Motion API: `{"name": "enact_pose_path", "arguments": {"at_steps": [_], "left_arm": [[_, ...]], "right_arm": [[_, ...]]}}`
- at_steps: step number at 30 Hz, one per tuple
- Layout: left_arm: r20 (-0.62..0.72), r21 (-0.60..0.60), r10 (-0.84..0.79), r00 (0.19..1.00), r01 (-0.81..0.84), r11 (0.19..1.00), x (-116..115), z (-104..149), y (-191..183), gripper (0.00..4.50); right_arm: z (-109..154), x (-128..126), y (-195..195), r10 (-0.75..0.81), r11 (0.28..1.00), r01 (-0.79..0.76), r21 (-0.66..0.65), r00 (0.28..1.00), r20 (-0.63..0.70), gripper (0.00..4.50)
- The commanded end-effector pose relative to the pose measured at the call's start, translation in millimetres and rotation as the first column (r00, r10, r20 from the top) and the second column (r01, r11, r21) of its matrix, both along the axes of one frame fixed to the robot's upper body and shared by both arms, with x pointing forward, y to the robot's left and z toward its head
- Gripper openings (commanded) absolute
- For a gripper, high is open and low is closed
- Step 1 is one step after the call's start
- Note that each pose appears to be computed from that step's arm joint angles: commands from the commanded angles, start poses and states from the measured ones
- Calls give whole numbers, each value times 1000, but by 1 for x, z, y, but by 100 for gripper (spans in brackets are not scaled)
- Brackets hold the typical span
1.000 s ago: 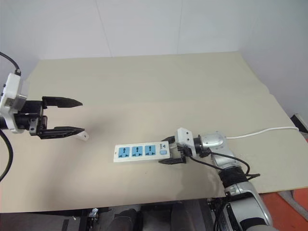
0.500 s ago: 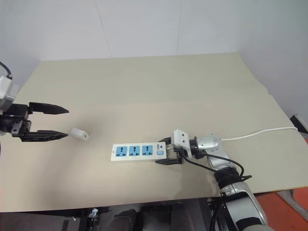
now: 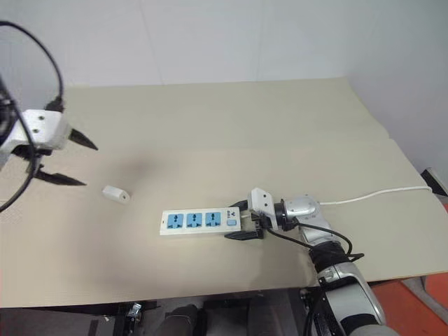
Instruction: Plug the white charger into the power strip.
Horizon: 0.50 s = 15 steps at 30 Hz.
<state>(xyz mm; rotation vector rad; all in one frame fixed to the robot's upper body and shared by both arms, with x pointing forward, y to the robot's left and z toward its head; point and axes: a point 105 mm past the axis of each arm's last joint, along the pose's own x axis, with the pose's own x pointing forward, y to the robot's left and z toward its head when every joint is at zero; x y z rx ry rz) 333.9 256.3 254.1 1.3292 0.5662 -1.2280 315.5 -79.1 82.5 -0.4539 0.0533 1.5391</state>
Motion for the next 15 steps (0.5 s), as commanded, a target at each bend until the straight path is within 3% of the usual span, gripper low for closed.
{"name": "enact_pose_path", "arguments": {"at_steps": [1, 7, 15], "left_arm": [[-71, 175, -23, 997, 35, 984, 8, -13, 7, 450], [-159, 296, -55, 986, 100, 950, 30, -34, -11, 450], [-229, 348, -92, 969, 170, 922, 36, -59, -24, 450]], "right_arm": [[-1, -6, 5, 37, 999, -37, -7, 999, -15, 342], [0, -10, 0, 15, 1000, -15, -3, 1000, -24, 342], [1, -14, -2, -15, 1000, 15, 5, 1000, -28, 342]]}}
